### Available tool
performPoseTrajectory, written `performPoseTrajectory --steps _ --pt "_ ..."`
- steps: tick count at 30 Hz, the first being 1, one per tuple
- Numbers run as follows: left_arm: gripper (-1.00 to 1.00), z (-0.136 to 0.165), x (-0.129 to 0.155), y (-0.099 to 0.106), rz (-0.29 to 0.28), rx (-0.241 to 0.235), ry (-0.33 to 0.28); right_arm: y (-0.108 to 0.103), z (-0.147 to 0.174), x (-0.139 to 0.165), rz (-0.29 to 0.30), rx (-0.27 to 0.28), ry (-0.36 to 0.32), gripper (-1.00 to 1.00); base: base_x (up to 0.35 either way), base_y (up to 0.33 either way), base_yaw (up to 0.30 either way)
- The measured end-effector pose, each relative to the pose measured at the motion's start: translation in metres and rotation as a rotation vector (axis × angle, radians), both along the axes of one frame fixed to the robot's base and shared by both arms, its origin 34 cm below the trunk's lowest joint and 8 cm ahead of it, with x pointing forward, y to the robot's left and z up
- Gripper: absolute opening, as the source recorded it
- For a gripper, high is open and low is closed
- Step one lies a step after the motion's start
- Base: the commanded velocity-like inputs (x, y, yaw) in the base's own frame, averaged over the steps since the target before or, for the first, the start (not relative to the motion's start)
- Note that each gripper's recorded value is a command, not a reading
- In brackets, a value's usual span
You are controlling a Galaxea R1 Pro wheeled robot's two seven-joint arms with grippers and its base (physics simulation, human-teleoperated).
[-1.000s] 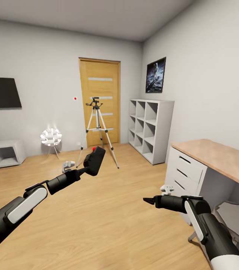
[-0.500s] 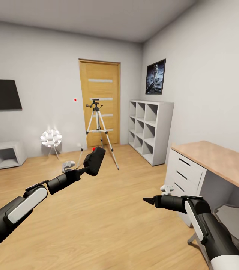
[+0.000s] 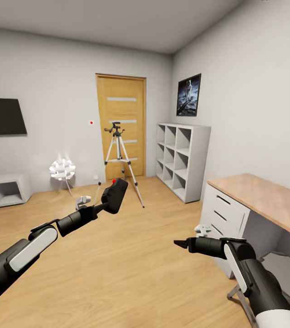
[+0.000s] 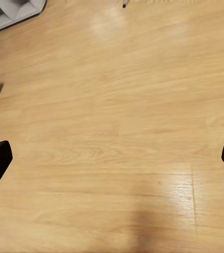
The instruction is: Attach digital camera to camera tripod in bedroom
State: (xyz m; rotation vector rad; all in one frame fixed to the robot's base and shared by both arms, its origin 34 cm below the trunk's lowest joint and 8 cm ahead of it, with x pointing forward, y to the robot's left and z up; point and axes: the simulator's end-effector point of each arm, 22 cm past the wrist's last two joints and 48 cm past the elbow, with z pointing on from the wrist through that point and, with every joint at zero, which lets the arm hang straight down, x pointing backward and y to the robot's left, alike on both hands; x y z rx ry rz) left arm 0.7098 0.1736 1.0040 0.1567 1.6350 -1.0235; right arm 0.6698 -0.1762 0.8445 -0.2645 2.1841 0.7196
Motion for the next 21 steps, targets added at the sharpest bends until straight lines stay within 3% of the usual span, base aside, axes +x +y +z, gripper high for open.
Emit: performPoseTrajectory --steps 12,21 --pt "-1.0 0.017 0.004 0.003 0.01 0.003 0.009 0.0 0.02 0.002 0.0 0.0 0.0 1.0 0.0 0.0 0.0" --pt "-1.0 0.005 0.023 0.029 0.126 0.041 0.084 0.0 0.036 0.002 0.0 0.0 -0.001 1.0 0.0 0.0 0.0"
